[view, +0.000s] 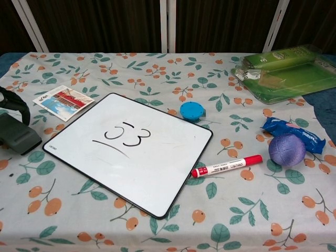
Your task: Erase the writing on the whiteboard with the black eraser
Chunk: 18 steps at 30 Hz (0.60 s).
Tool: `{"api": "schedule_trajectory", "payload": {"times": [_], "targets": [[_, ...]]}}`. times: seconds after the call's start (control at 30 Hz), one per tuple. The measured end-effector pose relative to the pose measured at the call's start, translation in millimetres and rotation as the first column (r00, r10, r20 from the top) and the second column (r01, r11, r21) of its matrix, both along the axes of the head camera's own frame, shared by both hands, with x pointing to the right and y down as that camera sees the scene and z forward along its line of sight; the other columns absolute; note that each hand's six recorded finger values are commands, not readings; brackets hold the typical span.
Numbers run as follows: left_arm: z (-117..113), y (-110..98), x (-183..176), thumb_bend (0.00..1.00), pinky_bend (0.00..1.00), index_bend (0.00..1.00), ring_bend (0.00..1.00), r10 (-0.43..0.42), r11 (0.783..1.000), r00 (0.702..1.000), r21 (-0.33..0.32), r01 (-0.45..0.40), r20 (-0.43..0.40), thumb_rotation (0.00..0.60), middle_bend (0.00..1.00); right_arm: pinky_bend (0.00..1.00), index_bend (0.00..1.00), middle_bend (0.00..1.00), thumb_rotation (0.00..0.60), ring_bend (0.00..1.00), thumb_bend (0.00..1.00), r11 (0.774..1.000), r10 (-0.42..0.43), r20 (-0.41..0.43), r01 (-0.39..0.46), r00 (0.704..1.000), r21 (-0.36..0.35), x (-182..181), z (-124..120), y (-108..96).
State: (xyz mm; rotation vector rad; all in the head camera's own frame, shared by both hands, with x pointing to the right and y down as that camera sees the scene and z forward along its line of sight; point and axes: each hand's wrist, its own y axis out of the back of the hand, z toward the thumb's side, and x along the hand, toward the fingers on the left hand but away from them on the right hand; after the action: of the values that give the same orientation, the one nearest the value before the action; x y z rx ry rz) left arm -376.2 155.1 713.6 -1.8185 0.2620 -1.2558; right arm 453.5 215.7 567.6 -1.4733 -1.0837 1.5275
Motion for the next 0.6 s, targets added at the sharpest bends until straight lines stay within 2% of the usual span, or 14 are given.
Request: {"api": "schedule_trajectory", "payload": {"times": [0.17,0.4,0.6], "targets": [[2.7,2.5,1.1,0.26,0.28,0.42,0.29,0.0,1.0,1.0,0.0,0.0,-0.008,0.6,0.37,0.0,0.0,0.0,0.6,0.0,0.28,1.0,0.003,-0.003,-0.003,1.0,-0.001,0.0,0.5,-0.2],[4.1,2.1,0.9,0.28,0.28,0.43,0.3,-0.014,1.0,0.999,0.009,0.014,-0.032,0.6,0.37,0.0,0.0,0.0,0.6,0.0,0.28,1.0,0.001,-0.005,-0.001,1.0,-0.003,-0.9,1.0,-0.1],[4.9,2.2,1.6,0.3,0.33,0.48,0.37,-0.028,1.0,0.998,0.007,0.028,-0.056,0.6,0.42,0.0,0.0,0.0,0.6,0.0,0.28,1.0,0.001,-0.006,-0.001,1.0,-0.009,-1.8,2.3,0.7]]}}
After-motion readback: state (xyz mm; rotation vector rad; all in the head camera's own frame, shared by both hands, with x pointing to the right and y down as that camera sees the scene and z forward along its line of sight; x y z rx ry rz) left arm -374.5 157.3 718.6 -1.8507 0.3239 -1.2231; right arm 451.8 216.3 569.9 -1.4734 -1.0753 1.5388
